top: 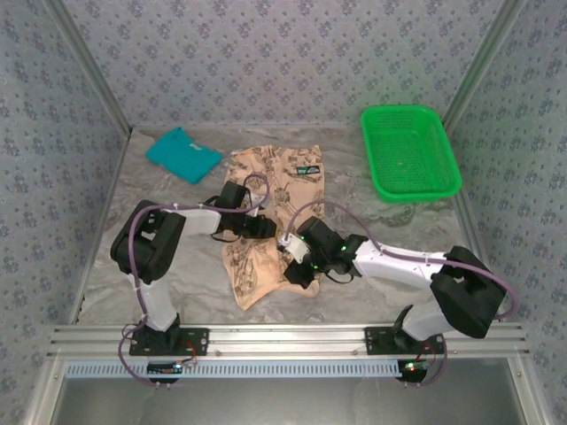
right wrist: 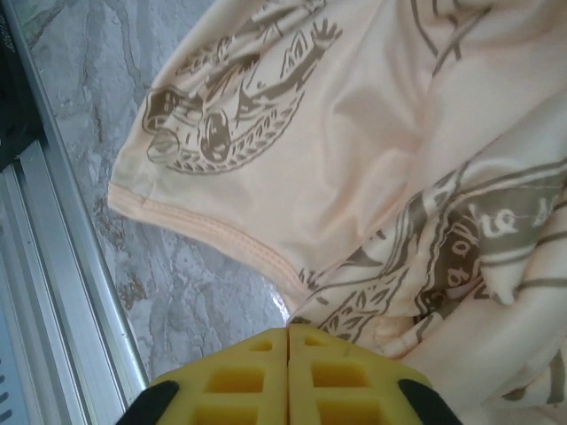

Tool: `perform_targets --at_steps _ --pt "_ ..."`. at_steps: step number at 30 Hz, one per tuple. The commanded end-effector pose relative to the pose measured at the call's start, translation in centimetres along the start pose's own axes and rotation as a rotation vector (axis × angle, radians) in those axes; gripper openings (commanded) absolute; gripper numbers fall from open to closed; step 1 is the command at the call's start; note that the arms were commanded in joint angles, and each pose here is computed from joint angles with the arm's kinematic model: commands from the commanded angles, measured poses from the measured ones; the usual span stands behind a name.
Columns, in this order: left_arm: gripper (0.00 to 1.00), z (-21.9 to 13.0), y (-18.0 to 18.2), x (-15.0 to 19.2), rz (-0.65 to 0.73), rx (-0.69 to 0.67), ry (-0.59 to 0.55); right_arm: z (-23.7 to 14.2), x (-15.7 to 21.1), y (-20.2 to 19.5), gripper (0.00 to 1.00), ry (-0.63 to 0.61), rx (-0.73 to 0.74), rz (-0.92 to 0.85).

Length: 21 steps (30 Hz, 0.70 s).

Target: Fold the inside-out t-shirt

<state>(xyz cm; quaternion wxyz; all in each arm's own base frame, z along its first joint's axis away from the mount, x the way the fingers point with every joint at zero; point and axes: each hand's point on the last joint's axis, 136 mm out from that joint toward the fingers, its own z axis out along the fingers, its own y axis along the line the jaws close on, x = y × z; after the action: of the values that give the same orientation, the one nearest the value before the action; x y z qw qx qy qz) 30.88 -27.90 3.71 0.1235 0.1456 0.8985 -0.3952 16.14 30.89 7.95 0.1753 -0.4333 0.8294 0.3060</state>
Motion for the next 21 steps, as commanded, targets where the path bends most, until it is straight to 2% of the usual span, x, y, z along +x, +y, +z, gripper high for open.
perform_targets --at_steps 1,4,7,10,15,19,20,21 --pt "0.36 -2.2 -0.6 -0.8 0.032 -0.049 -0.017 -1.3 -0.3 1.5 0.19 -0.015 -0.07 -0.031" --pt "0.39 -4.3 -1.9 0.4 0.032 -0.064 0.008 -3.5 -1.7 1.5 0.35 -0.085 -0.109 0.0" --pt "0.4 -6.2 -2.4 1.8 -0.014 -0.101 0.013 -5.3 -3.4 -1.0 0.41 -0.163 -0.079 0.118" --pt "0.4 -6.9 -3.9 3.7 -0.037 -0.069 0.038 -4.9 -2.6 -4.6 0.4 -0.097 0.057 0.207" --pt "0.47 -5.3 -6.8 7.6 0.034 -0.017 0.118 -2.7 -2.4 -4.5 0.42 -0.03 0.076 0.212" --pt "0.47 -3.4 -5.1 8.6 0.019 -0.068 0.152 -0.9 -3.2 -4.7 0.44 -0.035 0.098 0.253" --pt "0.48 -3.1 -4.5 8.5 0.014 -0.087 0.145 -0.5 -3.2 -4.8 0.43 -0.034 0.094 0.263" --pt "0.48 -2.7 -4.1 8.3 0.012 -0.101 0.138 0.0 -3.3 -4.7 0.37 -0.032 0.076 0.267"
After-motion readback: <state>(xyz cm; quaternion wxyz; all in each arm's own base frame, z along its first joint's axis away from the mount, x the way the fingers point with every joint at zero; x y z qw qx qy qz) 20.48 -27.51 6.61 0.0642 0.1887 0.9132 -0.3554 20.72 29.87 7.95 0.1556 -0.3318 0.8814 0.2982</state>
